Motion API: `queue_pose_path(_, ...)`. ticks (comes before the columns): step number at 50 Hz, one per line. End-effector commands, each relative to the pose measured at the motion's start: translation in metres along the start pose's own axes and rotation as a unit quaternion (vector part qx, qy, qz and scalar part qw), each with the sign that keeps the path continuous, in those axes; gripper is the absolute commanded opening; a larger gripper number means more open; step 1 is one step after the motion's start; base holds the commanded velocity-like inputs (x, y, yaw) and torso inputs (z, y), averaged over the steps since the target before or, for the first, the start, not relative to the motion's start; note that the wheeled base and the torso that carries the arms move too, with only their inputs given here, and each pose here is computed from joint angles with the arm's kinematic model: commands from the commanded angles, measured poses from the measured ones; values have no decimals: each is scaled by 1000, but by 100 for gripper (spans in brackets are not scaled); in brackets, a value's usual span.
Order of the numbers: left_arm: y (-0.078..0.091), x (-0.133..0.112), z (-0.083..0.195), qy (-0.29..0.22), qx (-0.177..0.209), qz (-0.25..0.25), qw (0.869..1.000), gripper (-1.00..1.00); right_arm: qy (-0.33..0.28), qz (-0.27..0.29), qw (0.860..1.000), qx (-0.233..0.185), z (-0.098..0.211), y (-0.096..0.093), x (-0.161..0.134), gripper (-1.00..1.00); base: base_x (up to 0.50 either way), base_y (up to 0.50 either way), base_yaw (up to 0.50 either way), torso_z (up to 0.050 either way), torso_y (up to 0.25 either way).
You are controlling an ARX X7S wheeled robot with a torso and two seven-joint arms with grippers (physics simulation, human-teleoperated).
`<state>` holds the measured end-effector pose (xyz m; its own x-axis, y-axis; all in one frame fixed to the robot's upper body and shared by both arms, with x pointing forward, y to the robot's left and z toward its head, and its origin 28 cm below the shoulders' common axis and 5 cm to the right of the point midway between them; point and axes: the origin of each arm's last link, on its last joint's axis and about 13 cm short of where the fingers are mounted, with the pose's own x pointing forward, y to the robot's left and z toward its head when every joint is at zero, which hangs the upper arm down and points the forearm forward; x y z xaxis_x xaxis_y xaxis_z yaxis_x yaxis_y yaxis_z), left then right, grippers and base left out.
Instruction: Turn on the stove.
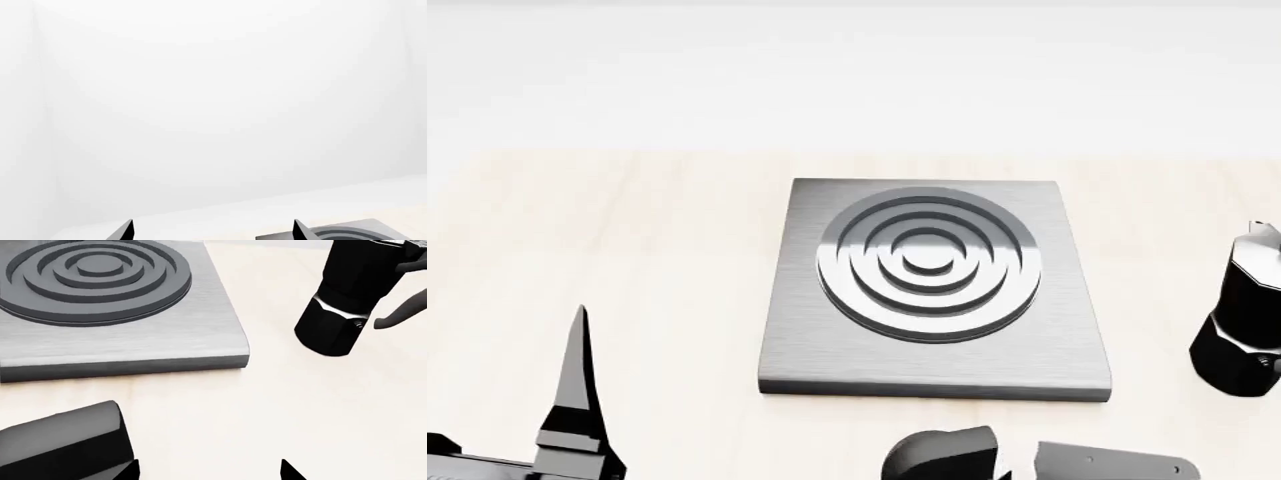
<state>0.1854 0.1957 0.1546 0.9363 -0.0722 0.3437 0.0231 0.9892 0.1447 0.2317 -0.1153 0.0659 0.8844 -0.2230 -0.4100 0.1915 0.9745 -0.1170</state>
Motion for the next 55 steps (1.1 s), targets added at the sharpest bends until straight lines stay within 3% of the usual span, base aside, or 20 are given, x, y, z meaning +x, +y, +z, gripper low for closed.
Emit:
queue_pose_path(1, 0, 0, 0, 0, 0, 0, 1000, 100, -8, -9, 1000, 4, 5, -4, -6, 100, 0, 0, 0, 0, 0)
queue_pose_path(55, -3, 0, -3, 3, 4, -6, 1000, 100, -114, 3, 993, -29, 40, -7, -54, 100, 0, 0, 0, 0, 0)
